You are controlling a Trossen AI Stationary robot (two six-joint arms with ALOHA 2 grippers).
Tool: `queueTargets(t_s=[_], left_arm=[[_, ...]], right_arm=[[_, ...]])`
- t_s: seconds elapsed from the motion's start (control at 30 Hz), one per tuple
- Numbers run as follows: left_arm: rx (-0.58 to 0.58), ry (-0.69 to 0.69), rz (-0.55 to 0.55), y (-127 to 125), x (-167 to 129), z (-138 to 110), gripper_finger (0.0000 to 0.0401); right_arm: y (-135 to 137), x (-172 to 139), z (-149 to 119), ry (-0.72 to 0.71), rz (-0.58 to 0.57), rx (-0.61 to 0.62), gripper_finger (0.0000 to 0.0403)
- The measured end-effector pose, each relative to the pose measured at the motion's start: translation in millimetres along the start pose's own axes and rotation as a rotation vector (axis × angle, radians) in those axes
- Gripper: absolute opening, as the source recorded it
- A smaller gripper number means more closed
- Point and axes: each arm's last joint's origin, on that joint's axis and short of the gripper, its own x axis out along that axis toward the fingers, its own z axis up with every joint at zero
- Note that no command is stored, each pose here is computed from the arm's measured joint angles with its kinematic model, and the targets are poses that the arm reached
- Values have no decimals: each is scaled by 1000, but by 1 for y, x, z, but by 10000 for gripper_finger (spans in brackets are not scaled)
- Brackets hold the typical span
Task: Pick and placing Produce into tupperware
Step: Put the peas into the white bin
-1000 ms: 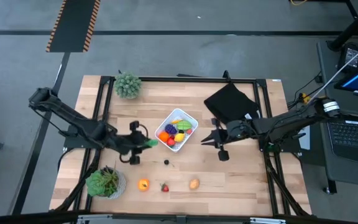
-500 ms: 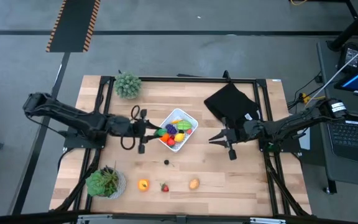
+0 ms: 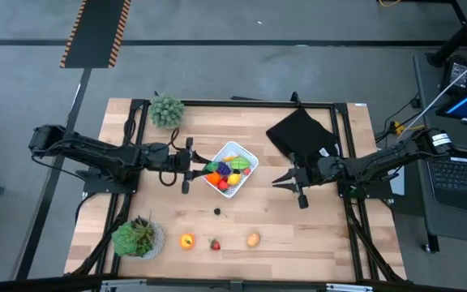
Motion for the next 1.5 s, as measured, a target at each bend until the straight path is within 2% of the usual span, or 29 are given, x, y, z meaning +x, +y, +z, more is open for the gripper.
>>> queueTargets(t_s=[0.2, 0.43, 0.63, 0.9, 1.07, 1.3, 1.5], left_arm=[[-28, 23, -3, 5, 6, -5, 130], [-45, 43, 14, 15, 24, -11, 119], [-33, 67, -71, 29, 53, 1, 125], [26, 281, -73, 45, 77, 24, 119], [72, 405, -92, 49, 83, 37, 123], [121, 592, -55, 54, 90, 54, 119], [152, 664, -60, 55, 92, 60, 122]], right_arm=[[0, 0, 0, 0, -1, -5, 49], [0, 0, 0, -3, -2, -23, 49], [0, 0, 0, 0, -2, -23, 49], [0, 0, -2, 24, 0, -22, 49], [0, 0, -3, 36, 1, -21, 48], [0, 0, -4, 43, 2, -21, 48], [0, 0, -5, 50, 2, -21, 48]])
